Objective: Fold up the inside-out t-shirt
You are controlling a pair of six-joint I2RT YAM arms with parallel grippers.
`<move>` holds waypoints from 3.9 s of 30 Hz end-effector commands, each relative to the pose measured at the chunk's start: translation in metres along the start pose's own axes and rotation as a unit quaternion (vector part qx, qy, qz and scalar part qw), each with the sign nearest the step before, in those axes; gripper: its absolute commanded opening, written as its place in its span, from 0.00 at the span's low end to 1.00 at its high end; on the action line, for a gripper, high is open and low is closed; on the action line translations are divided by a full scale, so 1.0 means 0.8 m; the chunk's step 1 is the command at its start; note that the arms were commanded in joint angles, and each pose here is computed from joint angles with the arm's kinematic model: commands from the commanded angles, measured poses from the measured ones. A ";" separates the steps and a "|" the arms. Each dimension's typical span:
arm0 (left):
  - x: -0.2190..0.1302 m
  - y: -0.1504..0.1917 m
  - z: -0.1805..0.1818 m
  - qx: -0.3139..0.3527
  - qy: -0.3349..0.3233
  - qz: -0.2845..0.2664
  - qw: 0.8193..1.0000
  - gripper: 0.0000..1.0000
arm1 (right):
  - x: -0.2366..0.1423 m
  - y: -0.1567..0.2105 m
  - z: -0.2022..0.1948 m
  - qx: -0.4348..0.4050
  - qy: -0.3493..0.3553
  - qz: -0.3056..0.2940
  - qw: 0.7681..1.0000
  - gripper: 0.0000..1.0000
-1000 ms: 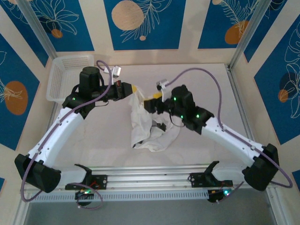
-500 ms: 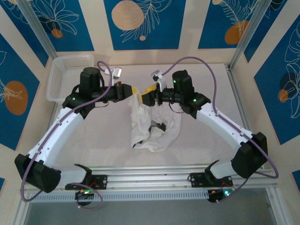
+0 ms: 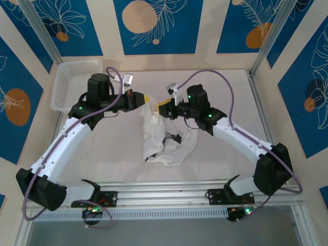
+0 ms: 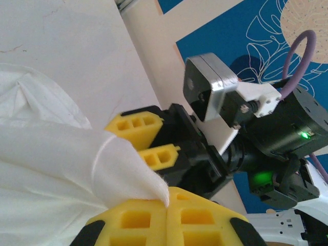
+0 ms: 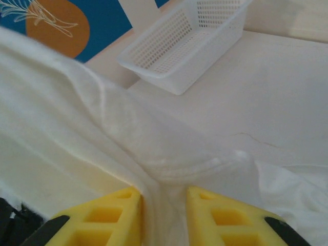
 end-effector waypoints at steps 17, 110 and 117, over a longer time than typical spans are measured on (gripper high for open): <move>0.006 -0.033 0.062 -0.009 -0.114 -0.039 0.993 0.00 | -0.080 -0.068 0.064 0.108 -0.224 -0.092 0.964 0.00; 0.001 0.161 0.203 -0.114 -0.424 -0.003 0.899 0.25 | 0.050 0.214 0.175 -0.065 0.177 0.330 0.925 0.67; -0.024 0.150 0.195 -0.082 -0.431 -0.050 0.897 0.33 | 0.089 0.225 0.152 -0.115 0.292 0.352 0.882 0.20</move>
Point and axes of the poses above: each hand's point on the last joint's axis, 136 mm out from that joint toward the fingers, its own x axis out along the fingers, its own z axis along the line the jaws close on, y = z × x, the point moved 9 cm from there along -x, back along the fingers, and after that the axes turned 9 degrees about -x, right-handed, at the moved point
